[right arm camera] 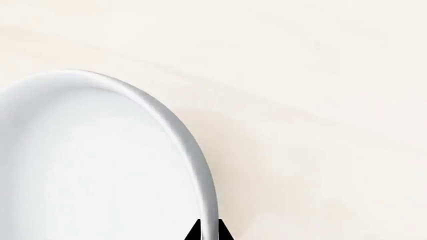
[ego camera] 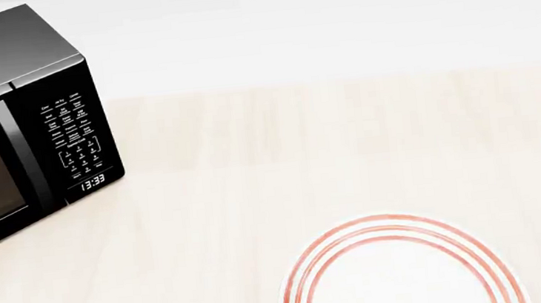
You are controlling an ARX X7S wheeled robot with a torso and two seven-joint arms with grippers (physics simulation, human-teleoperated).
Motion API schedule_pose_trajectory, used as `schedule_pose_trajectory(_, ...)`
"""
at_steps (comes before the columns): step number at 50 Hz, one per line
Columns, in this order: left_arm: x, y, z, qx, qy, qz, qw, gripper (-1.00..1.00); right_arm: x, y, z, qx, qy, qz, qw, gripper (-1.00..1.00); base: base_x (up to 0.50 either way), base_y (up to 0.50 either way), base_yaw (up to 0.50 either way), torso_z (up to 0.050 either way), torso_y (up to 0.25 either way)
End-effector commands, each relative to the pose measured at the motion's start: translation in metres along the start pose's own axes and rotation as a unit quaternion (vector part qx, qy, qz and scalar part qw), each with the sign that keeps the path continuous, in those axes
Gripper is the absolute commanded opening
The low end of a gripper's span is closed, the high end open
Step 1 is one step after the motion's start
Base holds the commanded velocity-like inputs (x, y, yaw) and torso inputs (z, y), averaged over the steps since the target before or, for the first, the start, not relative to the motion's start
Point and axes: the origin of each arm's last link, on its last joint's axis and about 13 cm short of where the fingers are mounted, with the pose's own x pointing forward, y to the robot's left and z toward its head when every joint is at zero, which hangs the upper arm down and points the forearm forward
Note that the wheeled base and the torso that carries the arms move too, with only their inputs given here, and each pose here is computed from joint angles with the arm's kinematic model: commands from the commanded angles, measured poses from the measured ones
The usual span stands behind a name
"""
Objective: Put the white bowl to the right of the plate.
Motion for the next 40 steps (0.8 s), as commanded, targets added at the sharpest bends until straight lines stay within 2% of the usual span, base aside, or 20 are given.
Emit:
schedule_pose_trajectory(1, 0.0, 0.0, 0.0, 0.0, 0.0, 0.0, 1.0, 1.0, 0.001, 0.004, 0.001, 0.005, -0.008, 0.013, 1.0, -1.0, 0.0, 0.0, 0.0, 0.0, 0.0)
schedule_pose_trajectory(16, -0.001, 0.0, 0.0, 0.001, -0.001, -0.001, 1.0, 1.0, 0.001, 0.006, 0.001, -0.008, -0.028, 0.01, 1.0, -1.0, 0.0, 0.0, 0.0, 0.0, 0.001)
schedule_pose_trajectory(17, -0.001, 0.0, 0.0, 0.0, -0.001, -0.001, 1.0, 1.0, 0.001, 0.006, 0.001, -0.007, -0.036, 0.009, 0.999, 1.0, 0.0, 0.0, 0.0, 0.0, 0.0)
schedule_pose_trajectory(32, -0.001, -0.001, 0.0, 0.002, -0.001, -0.002, 1.0, 1.0, -0.013, 0.011, 0.001, -0.019, -0.075, 0.016, 0.997, 1.0, 0.0, 0.0, 0.0, 0.0, 0.0)
schedule_pose_trajectory(36, -0.001, -0.001, 0.0, 0.002, -0.001, -0.002, 1.0, 1.0, -0.032, 0.015, 0.003, -0.03, -0.132, 0.009, 0.991, 1.0, 0.0, 0.0, 0.0, 0.0, 0.0)
schedule_pose_trajectory(37, -0.001, -0.001, 0.0, 0.001, -0.001, -0.003, 1.0, 1.0, -0.041, 0.017, 0.003, -0.038, -0.163, 0.004, 0.986, 1.0, 0.0, 0.0, 0.0, 0.0, 0.0)
schedule_pose_trajectory(38, -0.001, -0.001, 0.0, 0.001, -0.001, -0.003, 1.0, 1.0, -0.041, 0.016, 0.002, -0.038, -0.163, 0.004, 0.986, 1.0, 0.0, 0.0, 0.0, 0.0, 0.0)
schedule_pose_trajectory(39, -0.001, -0.001, 0.001, 0.001, -0.002, -0.003, 1.0, 1.0, -0.056, 0.019, 0.002, -0.054, -0.212, -0.004, 0.976, 1.0, 0.0, 0.0, 0.0, 0.0, 0.0)
schedule_pose_trajectory(40, -0.001, -0.001, 0.001, 0.001, -0.002, -0.003, 1.0, 1.0, -0.06, 0.019, 0.001, -0.053, -0.223, -0.006, 0.973, 1.0, 0.0, 0.0, 0.0, 0.0, 0.0)
